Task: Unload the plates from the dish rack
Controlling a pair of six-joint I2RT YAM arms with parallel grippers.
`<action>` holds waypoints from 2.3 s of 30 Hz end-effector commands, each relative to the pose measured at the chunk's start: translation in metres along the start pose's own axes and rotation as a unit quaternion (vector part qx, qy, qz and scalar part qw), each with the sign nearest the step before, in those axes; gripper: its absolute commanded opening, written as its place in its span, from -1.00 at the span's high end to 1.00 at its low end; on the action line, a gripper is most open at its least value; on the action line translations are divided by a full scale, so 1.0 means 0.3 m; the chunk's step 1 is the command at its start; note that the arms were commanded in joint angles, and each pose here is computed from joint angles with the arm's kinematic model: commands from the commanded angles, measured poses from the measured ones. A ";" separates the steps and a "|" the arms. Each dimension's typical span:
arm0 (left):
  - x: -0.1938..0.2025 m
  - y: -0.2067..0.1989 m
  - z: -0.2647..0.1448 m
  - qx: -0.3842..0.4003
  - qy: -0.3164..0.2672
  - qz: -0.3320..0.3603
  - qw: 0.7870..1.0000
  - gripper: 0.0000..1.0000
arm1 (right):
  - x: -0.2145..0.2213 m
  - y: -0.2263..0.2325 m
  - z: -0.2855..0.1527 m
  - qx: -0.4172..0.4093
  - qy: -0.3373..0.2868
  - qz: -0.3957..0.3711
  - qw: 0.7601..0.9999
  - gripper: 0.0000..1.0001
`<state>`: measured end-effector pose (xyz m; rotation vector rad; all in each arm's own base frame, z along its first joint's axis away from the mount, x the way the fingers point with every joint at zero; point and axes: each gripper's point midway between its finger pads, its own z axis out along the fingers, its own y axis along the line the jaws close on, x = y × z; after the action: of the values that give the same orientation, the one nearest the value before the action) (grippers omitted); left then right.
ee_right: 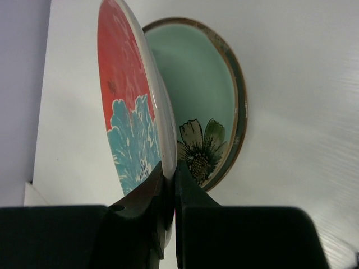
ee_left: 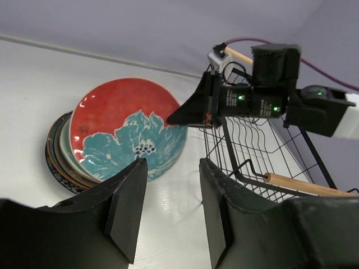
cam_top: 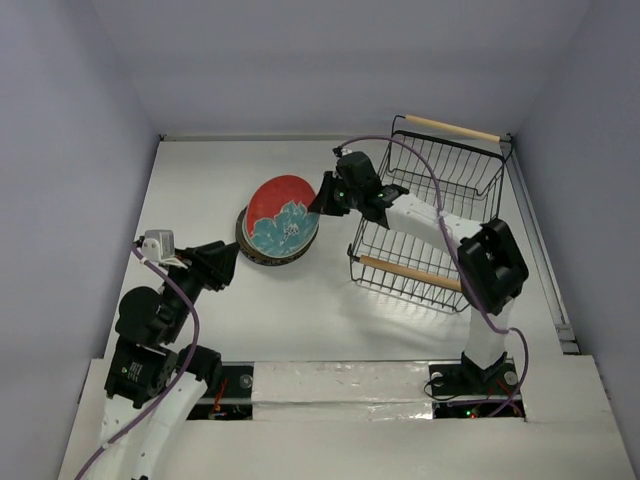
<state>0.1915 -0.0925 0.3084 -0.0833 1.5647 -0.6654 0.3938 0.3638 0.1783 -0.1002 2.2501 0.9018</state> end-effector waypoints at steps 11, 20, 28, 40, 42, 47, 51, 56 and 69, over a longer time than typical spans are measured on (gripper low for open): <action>-0.012 0.009 0.023 -0.007 -0.006 -0.002 1.000 0.22 | -0.146 0.248 0.043 -0.189 -0.092 0.086 0.974 0.80; -0.007 0.013 0.027 -0.010 -0.003 -0.003 1.000 0.22 | -0.064 0.169 0.096 -0.151 -0.059 0.080 0.984 0.45; -0.010 0.023 0.029 -0.018 -0.005 -0.004 1.000 0.21 | -0.023 0.079 0.097 -0.080 -0.040 0.048 0.995 -0.40; -0.020 0.042 0.025 -0.036 -0.011 -0.006 0.999 -0.09 | -0.091 0.006 -0.051 0.079 -0.065 -0.078 0.992 -1.00; -0.019 0.043 0.025 -0.037 -0.011 -0.007 0.999 -0.20 | -0.123 0.021 -0.099 0.078 -0.083 -0.089 0.990 -1.00; -0.027 0.048 0.023 -0.042 -0.014 -0.007 0.999 -0.52 | -0.286 0.159 -0.388 0.040 -0.183 -0.122 0.975 0.19; -0.038 0.039 0.019 -0.036 -0.019 -0.003 0.999 -0.72 | -0.366 0.187 -0.730 0.024 -0.299 -0.121 0.946 1.00; -0.069 0.018 0.023 -0.029 -0.019 0.007 0.999 -0.82 | -0.392 0.147 -1.186 -0.004 -0.473 -0.082 0.877 0.14; -0.340 -0.048 -0.026 -0.038 -0.121 0.039 0.991 -0.83 | -0.262 -0.056 -1.409 0.014 -0.567 -0.006 0.824 -1.00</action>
<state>0.1926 -0.0664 0.3932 -0.1381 1.4013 -0.5609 0.2113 0.0754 0.4367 0.3258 1.1237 0.6570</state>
